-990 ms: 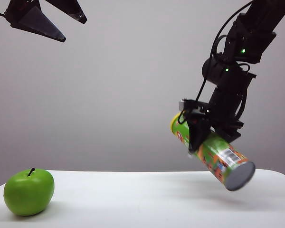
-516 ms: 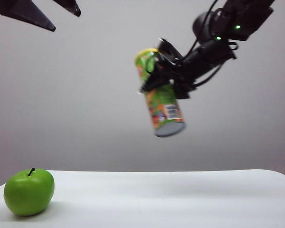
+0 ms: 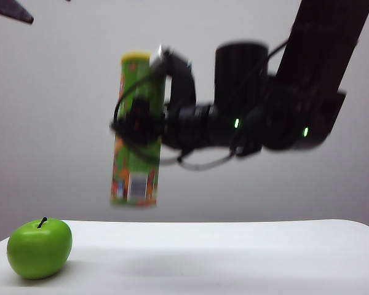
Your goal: Pick up the green bucket of chips from the desk, place it near the apple, and finally stand it up.
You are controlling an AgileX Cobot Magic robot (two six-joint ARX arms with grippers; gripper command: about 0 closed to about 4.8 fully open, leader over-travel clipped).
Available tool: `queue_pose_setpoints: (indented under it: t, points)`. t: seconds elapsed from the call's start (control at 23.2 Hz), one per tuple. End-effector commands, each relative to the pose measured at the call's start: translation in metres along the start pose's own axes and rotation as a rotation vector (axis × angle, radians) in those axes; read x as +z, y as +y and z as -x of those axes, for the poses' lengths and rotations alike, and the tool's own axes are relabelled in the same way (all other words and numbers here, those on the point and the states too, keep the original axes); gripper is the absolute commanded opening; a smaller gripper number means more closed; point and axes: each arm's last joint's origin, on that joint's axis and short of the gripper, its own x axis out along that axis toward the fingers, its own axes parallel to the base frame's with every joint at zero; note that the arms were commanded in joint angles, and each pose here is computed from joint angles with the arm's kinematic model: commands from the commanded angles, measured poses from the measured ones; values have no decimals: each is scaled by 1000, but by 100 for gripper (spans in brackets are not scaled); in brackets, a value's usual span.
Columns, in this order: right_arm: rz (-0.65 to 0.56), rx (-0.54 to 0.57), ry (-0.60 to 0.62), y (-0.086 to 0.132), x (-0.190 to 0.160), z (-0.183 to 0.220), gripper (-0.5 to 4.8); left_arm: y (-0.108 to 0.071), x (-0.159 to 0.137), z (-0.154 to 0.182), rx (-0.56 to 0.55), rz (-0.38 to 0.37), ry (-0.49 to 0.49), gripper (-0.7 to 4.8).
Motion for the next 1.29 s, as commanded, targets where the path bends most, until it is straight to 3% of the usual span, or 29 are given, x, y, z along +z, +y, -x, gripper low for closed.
queue_pose_setpoints:
  t: [0.04,0.34,0.52,0.65,0.82,1.2,1.25,1.29]
  points:
    - [1,-57,-14,3,-17,-3,313,-1,-5,1,-1,6,-4,479]
    - [-14,-85,5,7,-34,-14,313,-3,-2,11,9,14,-54,479]
    - [3,-70,34,22,-47,-23,314,-3,-6,11,26,22,-17,479]
    - [6,-121,80,21,-53,-23,314,-4,-9,15,28,19,-19,479]
    - [-21,-122,114,20,-68,-21,314,-9,-33,31,78,28,-4,479]
    - [-25,-128,120,19,-71,-21,316,-20,-51,60,24,-39,37,479]
    - [-24,-128,120,19,-71,-21,329,-20,-51,60,25,-40,33,479]
    - [-23,-128,121,19,-71,-21,382,-20,-50,60,26,-42,26,479]
